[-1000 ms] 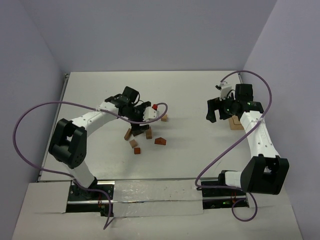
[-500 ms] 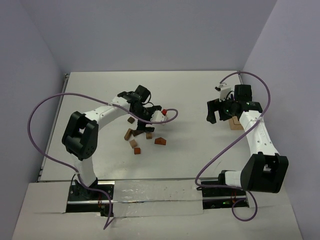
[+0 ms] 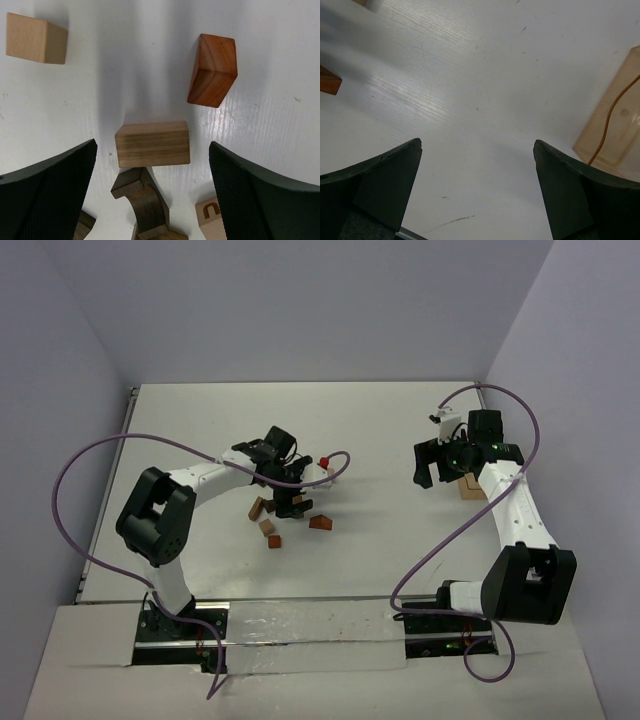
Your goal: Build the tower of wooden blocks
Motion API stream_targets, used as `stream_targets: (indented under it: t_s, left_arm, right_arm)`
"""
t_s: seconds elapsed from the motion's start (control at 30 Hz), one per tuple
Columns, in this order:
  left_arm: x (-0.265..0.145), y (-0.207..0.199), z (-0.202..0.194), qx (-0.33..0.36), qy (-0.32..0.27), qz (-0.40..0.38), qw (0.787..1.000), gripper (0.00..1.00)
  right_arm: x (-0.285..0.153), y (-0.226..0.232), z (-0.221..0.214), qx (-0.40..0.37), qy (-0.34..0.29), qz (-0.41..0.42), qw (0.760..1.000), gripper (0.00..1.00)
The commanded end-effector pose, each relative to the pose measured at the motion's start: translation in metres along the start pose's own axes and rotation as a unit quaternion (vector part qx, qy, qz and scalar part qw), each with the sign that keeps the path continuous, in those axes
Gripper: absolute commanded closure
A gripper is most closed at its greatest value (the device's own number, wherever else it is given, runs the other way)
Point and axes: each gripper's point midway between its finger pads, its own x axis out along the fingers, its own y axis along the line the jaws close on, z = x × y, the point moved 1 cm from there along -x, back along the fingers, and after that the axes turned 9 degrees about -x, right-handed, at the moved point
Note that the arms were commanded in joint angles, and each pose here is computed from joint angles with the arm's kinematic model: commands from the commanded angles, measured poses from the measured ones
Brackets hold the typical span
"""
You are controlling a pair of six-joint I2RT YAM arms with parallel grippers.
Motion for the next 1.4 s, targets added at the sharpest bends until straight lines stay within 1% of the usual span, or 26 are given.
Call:
stream_targets:
  t_s: [0.0, 0.1, 0.4, 0.6, 0.7, 0.8, 0.83, 0.93, 0.97, 1.1, 1.17, 1.27, 1.37]
  left_arm:
    - [-0.004, 0.008, 0.022, -0.005, -0.036, 0.025, 0.999, 0.01]
    - [0.002, 0.015, 0.019, -0.015, -0.03, 0.035, 0.999, 0.02]
    - [0.013, 0.016, 0.0, -0.027, -0.003, 0.039, 0.999, 0.11]
    - [0.015, 0.013, -0.004, -0.032, -0.001, 0.037, 0.999, 0.12]
    - [0.015, 0.011, -0.007, -0.034, 0.001, 0.037, 0.999, 0.15]
    - [0.016, 0.011, -0.008, -0.04, 0.003, 0.035, 0.999, 0.25]
    - [0.016, 0.01, -0.008, -0.04, 0.003, 0.034, 0.999, 0.31]
    - [0.016, 0.011, -0.007, -0.048, 0.004, 0.034, 0.998, 0.4]
    - [0.015, 0.012, -0.003, -0.051, 0.002, 0.033, 0.998, 0.45]
    - [0.011, 0.012, 0.007, -0.061, -0.013, 0.033, 0.998, 0.58]
    - [0.008, 0.012, 0.011, -0.064, -0.021, 0.031, 0.997, 0.59]
    - [0.005, 0.013, 0.017, -0.05, -0.025, 0.031, 0.998, 0.59]
    - [0.007, 0.02, 0.021, -0.036, -0.018, 0.021, 0.999, 0.61]
  right_arm:
    - [0.002, -0.003, 0.001, -0.008, -0.003, -0.007, 1.0, 0.0]
    - [0.002, -0.004, 0.001, -0.008, -0.002, -0.009, 1.0, 0.0]
    - [0.005, -0.008, -0.004, -0.006, 0.008, -0.018, 1.0, 0.0]
    - [0.009, -0.008, -0.007, -0.005, 0.011, -0.016, 1.0, 0.0]
    - [0.01, -0.008, -0.007, -0.004, 0.012, -0.017, 1.0, 0.0]
    - [0.009, -0.009, -0.007, -0.005, 0.011, -0.02, 1.0, 0.0]
    - [0.009, -0.009, -0.008, -0.004, 0.012, -0.02, 1.0, 0.0]
    - [0.01, -0.009, -0.009, -0.003, 0.012, -0.021, 1.0, 0.0]
    - [0.01, -0.009, -0.01, -0.002, 0.012, -0.022, 1.0, 0.0]
    - [0.009, -0.007, -0.009, 0.001, 0.008, -0.018, 1.0, 0.0]
    - [0.009, -0.005, -0.008, 0.0, 0.004, -0.016, 1.0, 0.0]
    - [0.008, -0.005, -0.007, 0.002, 0.001, -0.014, 1.0, 0.0]
    - [0.008, -0.004, -0.007, 0.003, 0.001, -0.011, 1.0, 0.0]
